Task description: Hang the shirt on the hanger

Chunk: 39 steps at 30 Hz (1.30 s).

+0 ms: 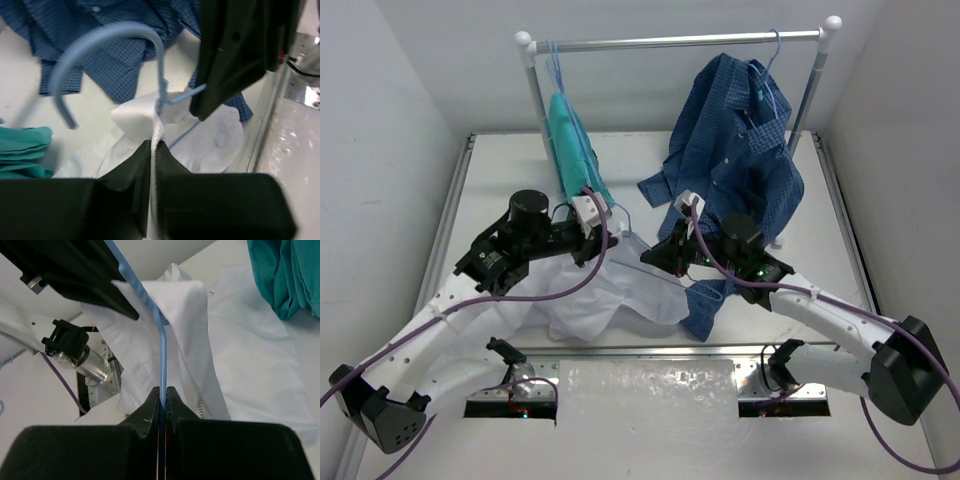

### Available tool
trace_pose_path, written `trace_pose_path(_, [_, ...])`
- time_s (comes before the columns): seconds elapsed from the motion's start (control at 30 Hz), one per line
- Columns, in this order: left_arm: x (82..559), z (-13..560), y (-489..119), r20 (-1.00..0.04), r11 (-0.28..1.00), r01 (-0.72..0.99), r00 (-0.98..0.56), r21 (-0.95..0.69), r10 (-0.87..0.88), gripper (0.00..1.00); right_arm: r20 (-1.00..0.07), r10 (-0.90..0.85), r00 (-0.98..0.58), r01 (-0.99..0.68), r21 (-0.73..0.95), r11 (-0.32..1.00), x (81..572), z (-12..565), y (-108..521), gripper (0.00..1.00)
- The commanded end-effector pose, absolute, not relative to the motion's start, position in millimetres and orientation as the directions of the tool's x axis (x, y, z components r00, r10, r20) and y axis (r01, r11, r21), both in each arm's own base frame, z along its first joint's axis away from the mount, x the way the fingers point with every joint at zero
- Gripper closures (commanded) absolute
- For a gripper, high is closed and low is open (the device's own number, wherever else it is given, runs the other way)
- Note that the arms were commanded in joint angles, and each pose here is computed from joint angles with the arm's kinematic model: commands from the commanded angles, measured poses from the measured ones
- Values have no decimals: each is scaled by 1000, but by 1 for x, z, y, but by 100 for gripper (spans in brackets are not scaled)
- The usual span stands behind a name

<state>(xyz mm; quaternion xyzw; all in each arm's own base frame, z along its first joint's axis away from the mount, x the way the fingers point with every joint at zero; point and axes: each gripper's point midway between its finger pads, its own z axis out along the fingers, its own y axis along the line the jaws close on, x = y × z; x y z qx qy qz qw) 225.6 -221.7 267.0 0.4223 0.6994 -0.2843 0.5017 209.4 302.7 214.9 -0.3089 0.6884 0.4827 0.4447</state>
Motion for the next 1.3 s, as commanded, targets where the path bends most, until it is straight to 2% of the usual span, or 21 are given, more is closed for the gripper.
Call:
trace_pose_path(0.0, [205, 267, -233, -947, 369, 929, -120, -1, 299, 88, -935, 88, -343, -895, 354, 270, 209, 236, 310, 100])
trace_pose_path(0.07, [199, 270, -234, -942, 328, 945, -106, 4, 317, 73, -932, 80, -353, -893, 361, 267, 207, 226, 310, 100])
trace_pose_path(0.1, [197, 272, -235, -939, 309, 951, -91, 16, 330, 60, -931, 80, -355, -892, 363, 270, 207, 223, 309, 100])
trace_pose_path(0.17, [191, 277, -230, -928, 262, 962, -32, 72, 372, 47, -928, 74, -366, -888, 372, 271, 206, 213, 307, 100])
trace_pose_path(0.2, [191, 279, -227, -921, 255, 962, -7, 100, 390, 34, -928, 69, -366, -888, 371, 273, 206, 210, 306, 100])
trace_pose_path(0.27, [189, 285, -219, -903, 239, 957, 51, 167, 426, 24, -930, 53, -365, -891, 365, 269, 205, 200, 306, 100])
trace_pose_path(0.33, [194, 294, -209, -889, 278, 935, 76, 222, 452, 23, -934, 62, -353, -894, 356, 270, 205, 196, 306, 100])
trace_pose_path(0.43, [210, 308, -192, -853, 348, 873, 132, 342, 505, 30, -934, 64, -353, -896, 357, 265, 205, 190, 306, 100])
trace_pose_path(0.5, [225, 288, -176, -793, 376, 832, 118, 407, 597, 31, -933, 62, -356, -896, 359, 260, 204, 187, 307, 100])
trace_pose_path(0.63, [244, 215, -159, -657, 307, 818, 111, 486, 746, 26, -937, 64, -343, -906, 348, 243, 201, 187, 307, 100])
trace_pose_path(0.83, [268, 200, -181, -679, 279, 805, 196, 523, 707, 14, -943, 47, -330, -913, 331, 239, 198, 189, 305, 100])
trace_pose_path(0.87, [272, 197, -185, -683, 275, 811, 197, 517, 704, 9, -944, 40, -327, -914, 327, 241, 198, 189, 305, 100])
trace_pose_path(1.03, [274, 177, -202, -699, 220, 853, 212, 473, 683, 8, -947, 20, -322, -922, 318, 223, 190, 190, 303, 100])
trace_pose_path(1.1, [269, 165, -206, -699, 181, 870, 227, 458, 678, 11, -947, 16, -322, -924, 318, 215, 188, 192, 302, 100])
trace_pose_path(1.17, [263, 160, -213, -712, 141, 885, 254, 445, 655, 25, -947, 10, -320, -928, 315, 201, 186, 193, 303, 100])
trace_pose_path(1.27, [249, 158, -227, -764, 101, 916, 259, 389, 590, 35, -948, -21, -319, -930, 308, 200, 186, 189, 303, 100])
